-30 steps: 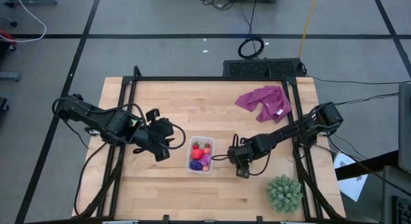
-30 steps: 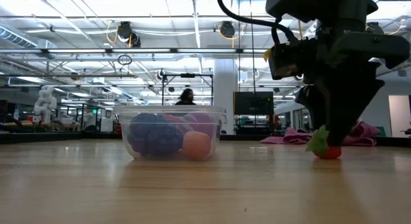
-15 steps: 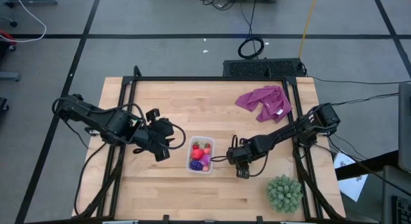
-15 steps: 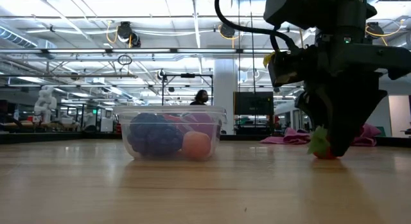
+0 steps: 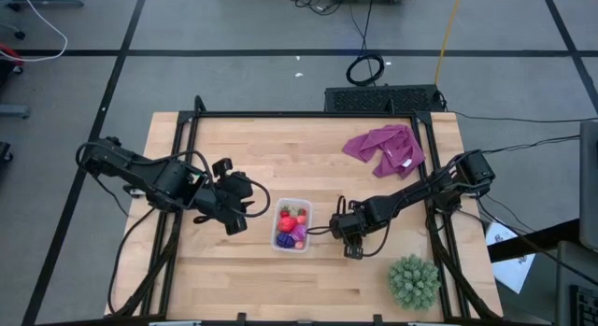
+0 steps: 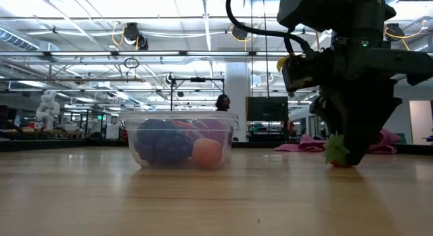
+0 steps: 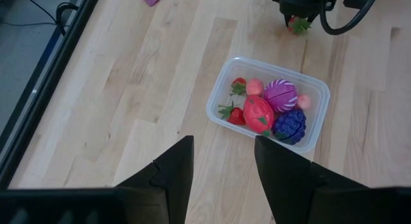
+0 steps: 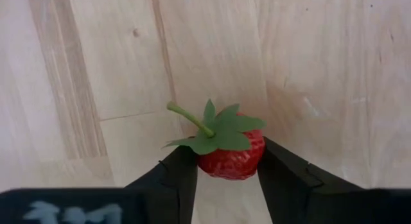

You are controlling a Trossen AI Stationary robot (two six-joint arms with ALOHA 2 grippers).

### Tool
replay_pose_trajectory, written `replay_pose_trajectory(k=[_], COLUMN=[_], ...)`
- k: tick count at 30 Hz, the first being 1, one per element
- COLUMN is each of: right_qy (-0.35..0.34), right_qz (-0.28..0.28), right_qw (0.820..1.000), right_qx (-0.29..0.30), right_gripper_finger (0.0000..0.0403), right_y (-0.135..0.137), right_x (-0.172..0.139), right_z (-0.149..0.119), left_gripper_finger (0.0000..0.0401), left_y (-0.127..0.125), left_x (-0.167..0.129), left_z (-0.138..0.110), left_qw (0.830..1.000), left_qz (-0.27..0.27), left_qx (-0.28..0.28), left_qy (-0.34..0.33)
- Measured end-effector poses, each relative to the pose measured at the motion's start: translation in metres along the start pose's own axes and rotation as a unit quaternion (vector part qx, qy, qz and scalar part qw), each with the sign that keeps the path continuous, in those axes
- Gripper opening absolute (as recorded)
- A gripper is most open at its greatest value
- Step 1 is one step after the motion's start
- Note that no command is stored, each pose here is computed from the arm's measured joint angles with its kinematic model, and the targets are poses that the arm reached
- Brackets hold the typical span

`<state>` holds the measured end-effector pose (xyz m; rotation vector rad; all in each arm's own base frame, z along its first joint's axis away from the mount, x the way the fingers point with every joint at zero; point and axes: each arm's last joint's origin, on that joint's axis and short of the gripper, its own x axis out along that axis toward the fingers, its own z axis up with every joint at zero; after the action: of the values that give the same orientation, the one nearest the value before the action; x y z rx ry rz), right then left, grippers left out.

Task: Pick and placing Produce into tupperware
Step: Put the red strawberry into the transparent bin

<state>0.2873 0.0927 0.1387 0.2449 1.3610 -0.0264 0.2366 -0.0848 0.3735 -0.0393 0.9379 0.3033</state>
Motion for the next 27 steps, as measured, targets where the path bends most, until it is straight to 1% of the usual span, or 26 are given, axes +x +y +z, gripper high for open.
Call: replay_pose_trajectory(k=[3,8,15,19,21,25,27], right_qy=[-0.001,-0.004,-0.041,-0.087,-0.114,-0.185,-0.204], right_qz=[0.0,0.003,0.02,0.046,0.071,0.127,0.138], right_qw=[1.0,1.0,0.999,0.995,0.991,0.973,0.967], right_qx=[-0.002,0.003,-0.001,-0.011,-0.019,-0.05,-0.061], right_gripper_finger=[0.0129,0.0141,0.0138,0.0142,0.0143,0.014,0.014], right_y=[0.0,-0.003,-0.004,-0.001,0.002,0.01,0.013], right_x=[0.0,-0.002,-0.018,-0.033,-0.041,-0.056,-0.061], right_z=[0.0,0.002,0.006,0.011,0.015,0.026,0.031], left_gripper_finger=[0.017,0.017,0.017,0.017,0.017,0.017,0.017], left_y=[0.0,0.0,0.0,0.0,0.0,0.002,0.003], left_x=[0.0,0.0,0.0,0.0,0.0,0.0,0.0], left_z=[0.0,0.0,0.0,0.0,0.0,-0.001,-0.002], left_qw=[1.0,1.0,1.0,1.0,1.0,0.999,0.999], left_qz=[0.0,0.0,0.0,0.003,0.005,0.023,0.035], left_qx=[0.0,0.0,0.0,0.009,0.012,0.021,0.027], left_qy=[0.0,0.0,0.0,-0.001,-0.002,-0.004,0.0])
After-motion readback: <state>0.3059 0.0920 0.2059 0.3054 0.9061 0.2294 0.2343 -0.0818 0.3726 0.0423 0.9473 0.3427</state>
